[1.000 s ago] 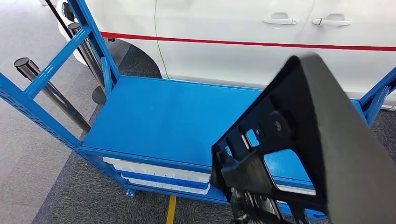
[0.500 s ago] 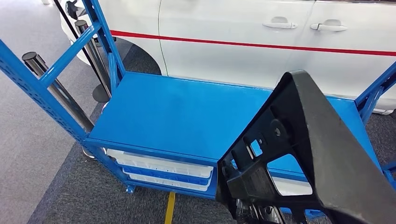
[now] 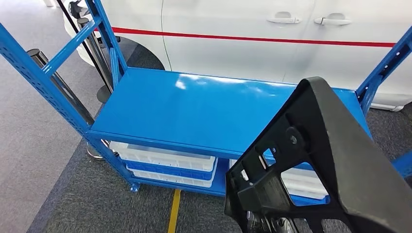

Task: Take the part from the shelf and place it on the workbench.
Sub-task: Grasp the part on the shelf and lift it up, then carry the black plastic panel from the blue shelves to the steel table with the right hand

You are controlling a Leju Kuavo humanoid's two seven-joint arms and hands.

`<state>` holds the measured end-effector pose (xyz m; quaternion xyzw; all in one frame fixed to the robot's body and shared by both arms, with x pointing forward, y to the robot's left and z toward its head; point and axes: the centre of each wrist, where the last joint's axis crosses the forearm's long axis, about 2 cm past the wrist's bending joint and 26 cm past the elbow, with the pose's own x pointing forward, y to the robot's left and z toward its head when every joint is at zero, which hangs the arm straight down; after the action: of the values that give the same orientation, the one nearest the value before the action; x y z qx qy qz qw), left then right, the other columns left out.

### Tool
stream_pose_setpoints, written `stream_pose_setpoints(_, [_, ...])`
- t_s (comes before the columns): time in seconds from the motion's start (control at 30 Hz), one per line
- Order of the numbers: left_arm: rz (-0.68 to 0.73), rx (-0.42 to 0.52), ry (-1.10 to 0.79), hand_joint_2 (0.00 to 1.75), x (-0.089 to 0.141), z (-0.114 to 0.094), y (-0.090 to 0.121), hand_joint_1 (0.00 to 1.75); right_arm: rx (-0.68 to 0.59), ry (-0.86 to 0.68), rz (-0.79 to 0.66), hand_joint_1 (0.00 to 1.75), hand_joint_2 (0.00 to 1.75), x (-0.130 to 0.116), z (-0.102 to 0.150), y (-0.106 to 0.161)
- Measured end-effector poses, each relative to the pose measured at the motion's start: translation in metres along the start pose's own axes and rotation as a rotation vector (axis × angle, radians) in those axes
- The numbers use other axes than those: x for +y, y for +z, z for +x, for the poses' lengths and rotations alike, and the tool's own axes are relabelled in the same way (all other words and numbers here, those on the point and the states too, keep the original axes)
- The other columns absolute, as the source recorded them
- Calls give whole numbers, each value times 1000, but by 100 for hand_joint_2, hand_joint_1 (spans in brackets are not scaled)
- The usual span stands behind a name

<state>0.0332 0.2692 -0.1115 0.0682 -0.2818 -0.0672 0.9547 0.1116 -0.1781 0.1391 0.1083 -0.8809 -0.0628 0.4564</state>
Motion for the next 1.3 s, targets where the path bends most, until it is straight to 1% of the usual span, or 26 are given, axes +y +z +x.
stream_pose_setpoints(0.57, [5, -7, -1, 0, 3, 2, -2, 0, 15, -69, -28, 175, 175, -7, 0, 2])
stream_pose_setpoints(0.8, [1, -5, 6, 0, 2, 2, -1, 0, 19, -61, -43, 175, 175, -13, 1, 3])
stream_pose_setpoints(1.0, [2, -7, 13, 0, 1, 3, -2, 0, 19, -63, -55, 175, 175, -13, 1, 3])
stream_pose_setpoints(1.3, [6, 5, 17, 0, 1, -2, 1, 0, 21, -65, -65, 175, 175, -12, 1, 4])
